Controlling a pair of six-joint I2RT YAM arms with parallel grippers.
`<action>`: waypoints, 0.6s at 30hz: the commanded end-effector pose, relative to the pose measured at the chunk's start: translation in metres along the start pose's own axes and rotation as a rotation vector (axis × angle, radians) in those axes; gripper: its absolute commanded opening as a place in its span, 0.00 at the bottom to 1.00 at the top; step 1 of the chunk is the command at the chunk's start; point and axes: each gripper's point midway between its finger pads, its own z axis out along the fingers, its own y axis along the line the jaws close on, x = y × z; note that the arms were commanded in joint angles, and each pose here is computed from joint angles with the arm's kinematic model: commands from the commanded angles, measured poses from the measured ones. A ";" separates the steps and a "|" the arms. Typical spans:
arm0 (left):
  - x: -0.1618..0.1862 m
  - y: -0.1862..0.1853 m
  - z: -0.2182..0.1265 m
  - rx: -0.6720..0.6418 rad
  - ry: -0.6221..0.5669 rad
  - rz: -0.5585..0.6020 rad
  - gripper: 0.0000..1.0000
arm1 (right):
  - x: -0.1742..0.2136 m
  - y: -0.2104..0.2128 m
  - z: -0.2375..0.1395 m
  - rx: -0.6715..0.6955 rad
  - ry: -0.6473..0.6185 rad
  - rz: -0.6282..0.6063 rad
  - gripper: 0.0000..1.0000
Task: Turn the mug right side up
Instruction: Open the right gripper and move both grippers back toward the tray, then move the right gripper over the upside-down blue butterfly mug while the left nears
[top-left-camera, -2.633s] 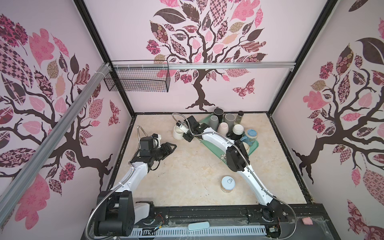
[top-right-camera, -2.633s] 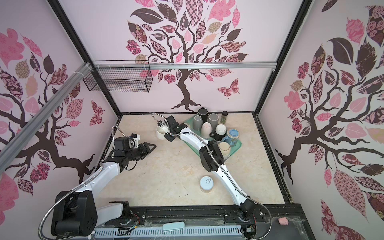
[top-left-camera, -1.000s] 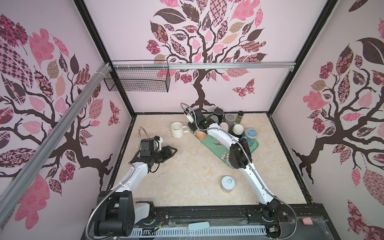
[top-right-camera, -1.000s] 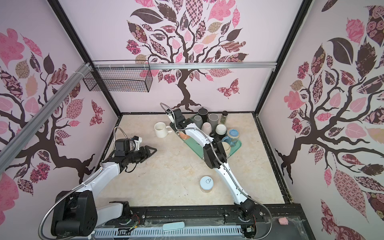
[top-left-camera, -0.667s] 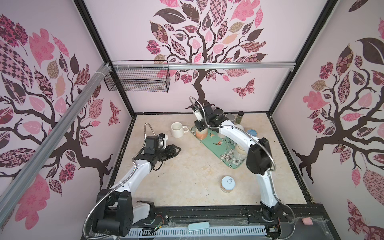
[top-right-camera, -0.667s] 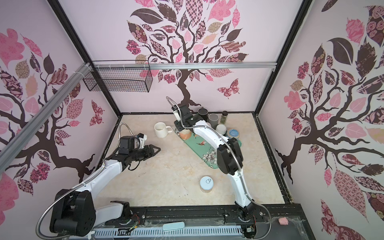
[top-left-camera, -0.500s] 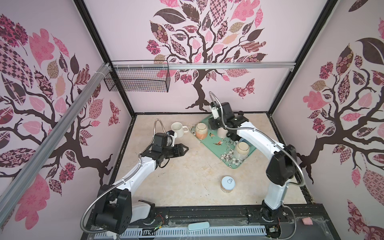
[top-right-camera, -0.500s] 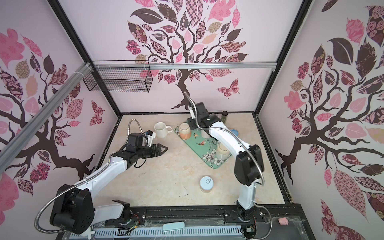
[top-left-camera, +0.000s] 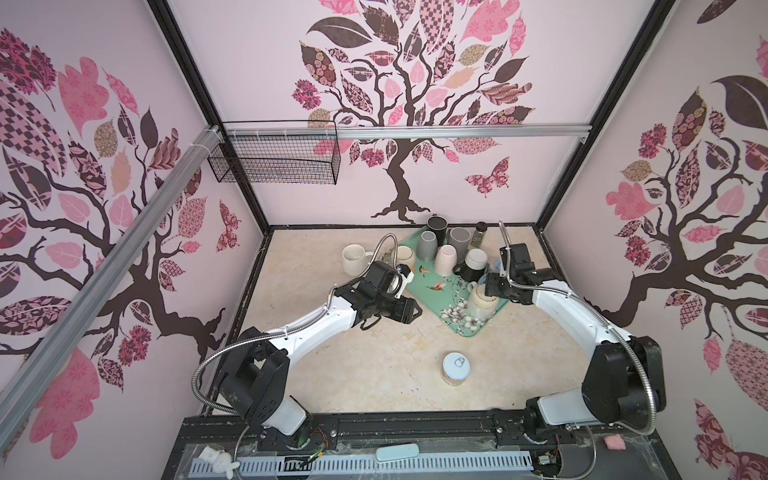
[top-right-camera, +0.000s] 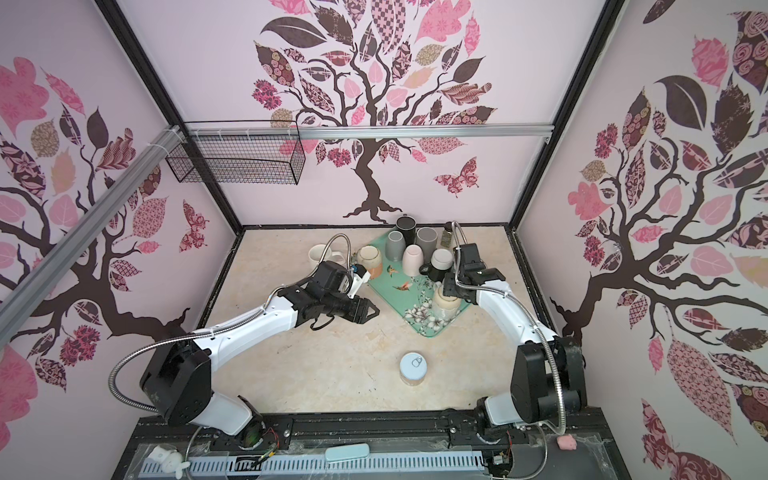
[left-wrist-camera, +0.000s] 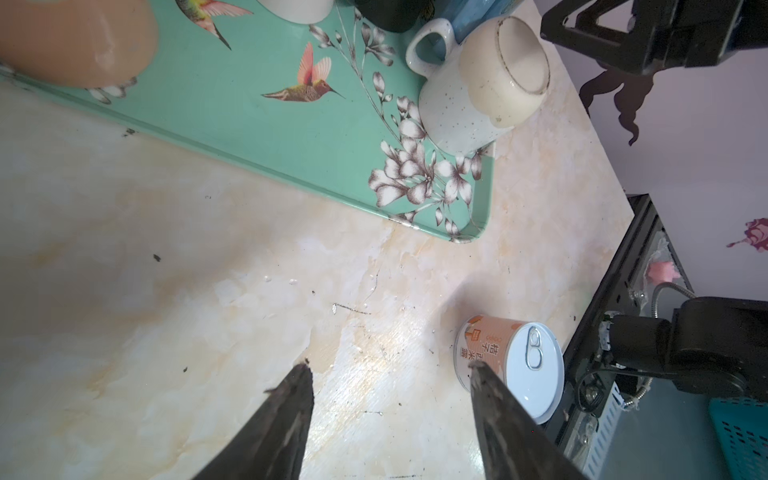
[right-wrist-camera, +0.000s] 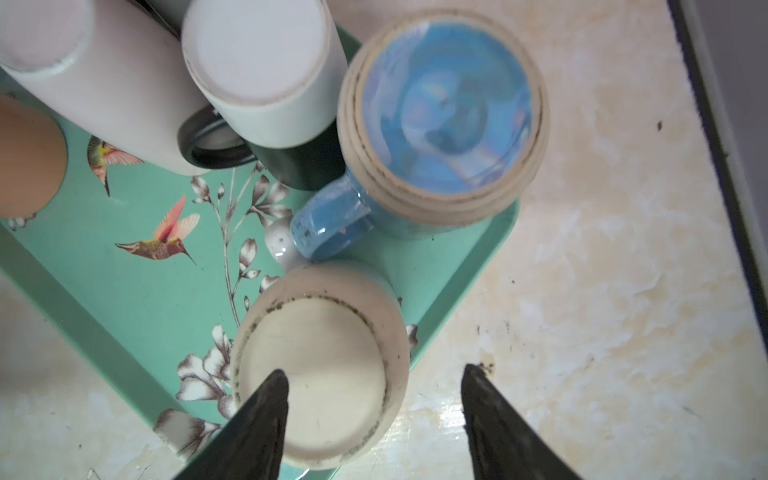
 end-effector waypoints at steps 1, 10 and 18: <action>-0.015 -0.001 -0.007 -0.021 -0.022 0.055 0.63 | -0.005 -0.008 0.002 -0.022 -0.031 0.079 0.69; -0.026 0.008 -0.010 -0.050 -0.056 0.061 0.65 | 0.005 0.019 0.024 -0.232 0.005 0.118 0.59; -0.031 0.013 -0.005 -0.045 -0.077 0.034 0.65 | 0.027 0.061 0.014 -0.461 0.079 0.188 0.53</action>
